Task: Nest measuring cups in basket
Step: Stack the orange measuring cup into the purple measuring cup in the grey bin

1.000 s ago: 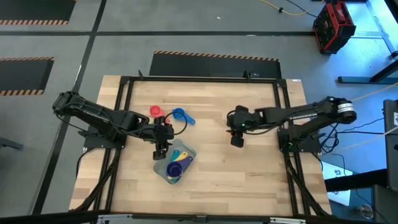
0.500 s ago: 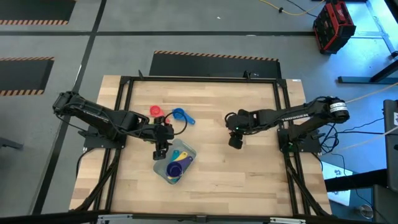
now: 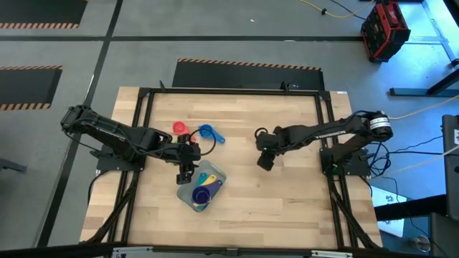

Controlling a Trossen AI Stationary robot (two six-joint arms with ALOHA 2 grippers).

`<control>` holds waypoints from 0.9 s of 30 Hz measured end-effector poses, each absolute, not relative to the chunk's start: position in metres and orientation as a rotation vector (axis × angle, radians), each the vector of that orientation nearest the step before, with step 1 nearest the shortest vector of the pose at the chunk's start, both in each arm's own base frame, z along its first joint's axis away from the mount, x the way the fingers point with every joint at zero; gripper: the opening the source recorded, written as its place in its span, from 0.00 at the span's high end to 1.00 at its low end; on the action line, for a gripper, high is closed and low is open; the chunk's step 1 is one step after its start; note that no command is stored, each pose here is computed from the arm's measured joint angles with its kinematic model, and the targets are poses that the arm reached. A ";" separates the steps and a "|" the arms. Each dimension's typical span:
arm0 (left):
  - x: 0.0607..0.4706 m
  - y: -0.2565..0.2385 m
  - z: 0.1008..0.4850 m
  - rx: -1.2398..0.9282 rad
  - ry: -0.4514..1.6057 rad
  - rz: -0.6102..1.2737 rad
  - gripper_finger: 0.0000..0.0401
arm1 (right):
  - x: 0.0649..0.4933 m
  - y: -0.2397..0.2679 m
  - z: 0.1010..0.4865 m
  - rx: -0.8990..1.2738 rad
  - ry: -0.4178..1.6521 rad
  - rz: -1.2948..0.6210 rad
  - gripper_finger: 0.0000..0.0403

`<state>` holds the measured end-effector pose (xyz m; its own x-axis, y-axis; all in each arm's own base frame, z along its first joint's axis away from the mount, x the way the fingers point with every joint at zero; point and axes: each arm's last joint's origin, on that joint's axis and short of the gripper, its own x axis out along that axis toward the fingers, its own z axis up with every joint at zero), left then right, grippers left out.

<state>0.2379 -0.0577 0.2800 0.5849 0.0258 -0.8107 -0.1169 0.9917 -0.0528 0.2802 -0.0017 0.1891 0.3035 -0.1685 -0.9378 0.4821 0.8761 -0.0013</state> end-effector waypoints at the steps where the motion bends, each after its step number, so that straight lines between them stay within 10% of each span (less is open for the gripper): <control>1: 0.238 -0.058 0.280 -0.104 0.944 0.084 0.73 | 0.284 -0.002 0.193 0.299 1.202 -0.451 0.64; 27: 0.238 -0.058 0.280 -0.103 0.944 0.083 0.73 | 0.328 -0.004 0.155 0.226 1.593 -0.571 0.64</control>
